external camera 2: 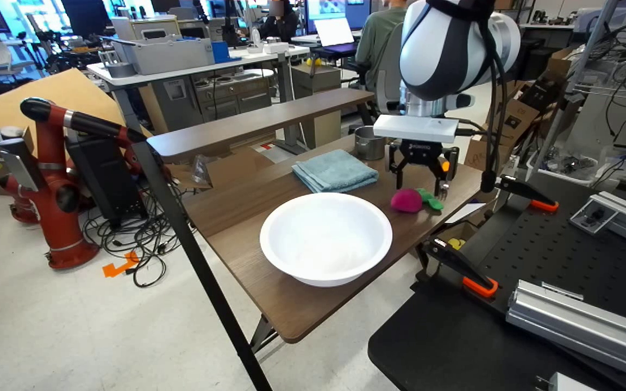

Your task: Move the tulip plush toy to the right side of the table

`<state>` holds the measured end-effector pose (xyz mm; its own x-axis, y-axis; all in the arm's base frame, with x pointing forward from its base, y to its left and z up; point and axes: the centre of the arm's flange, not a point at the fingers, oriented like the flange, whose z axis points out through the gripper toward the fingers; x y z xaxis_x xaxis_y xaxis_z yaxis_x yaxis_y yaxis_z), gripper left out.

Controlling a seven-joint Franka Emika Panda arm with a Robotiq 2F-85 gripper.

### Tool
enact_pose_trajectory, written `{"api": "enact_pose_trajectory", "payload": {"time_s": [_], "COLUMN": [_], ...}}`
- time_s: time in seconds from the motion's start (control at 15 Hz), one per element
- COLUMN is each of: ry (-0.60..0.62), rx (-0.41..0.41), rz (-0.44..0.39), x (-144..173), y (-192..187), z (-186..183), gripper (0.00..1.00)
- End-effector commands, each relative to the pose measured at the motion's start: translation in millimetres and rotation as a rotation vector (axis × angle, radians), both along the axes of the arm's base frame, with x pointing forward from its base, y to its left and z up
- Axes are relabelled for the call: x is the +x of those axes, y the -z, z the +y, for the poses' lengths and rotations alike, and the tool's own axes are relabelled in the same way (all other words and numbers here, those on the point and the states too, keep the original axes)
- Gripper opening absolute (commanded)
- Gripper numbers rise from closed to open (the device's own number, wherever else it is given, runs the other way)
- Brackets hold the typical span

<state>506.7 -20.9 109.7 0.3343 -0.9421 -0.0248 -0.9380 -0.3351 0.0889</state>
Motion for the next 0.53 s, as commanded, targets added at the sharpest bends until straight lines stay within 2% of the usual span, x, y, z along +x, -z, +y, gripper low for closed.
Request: {"api": "enact_pose_trajectory", "payload": {"time_s": [0.0,0.4,0.47], "ry": [-0.024,-0.062,-0.039], "rx": [0.066,0.180,0.132], "rz": [-0.044,-0.266,-0.237], "x": [-1,1,20], "y": [-33,-154,-129], "z": [7,38,37], "gripper": [1.00,1.00,1.00]}}
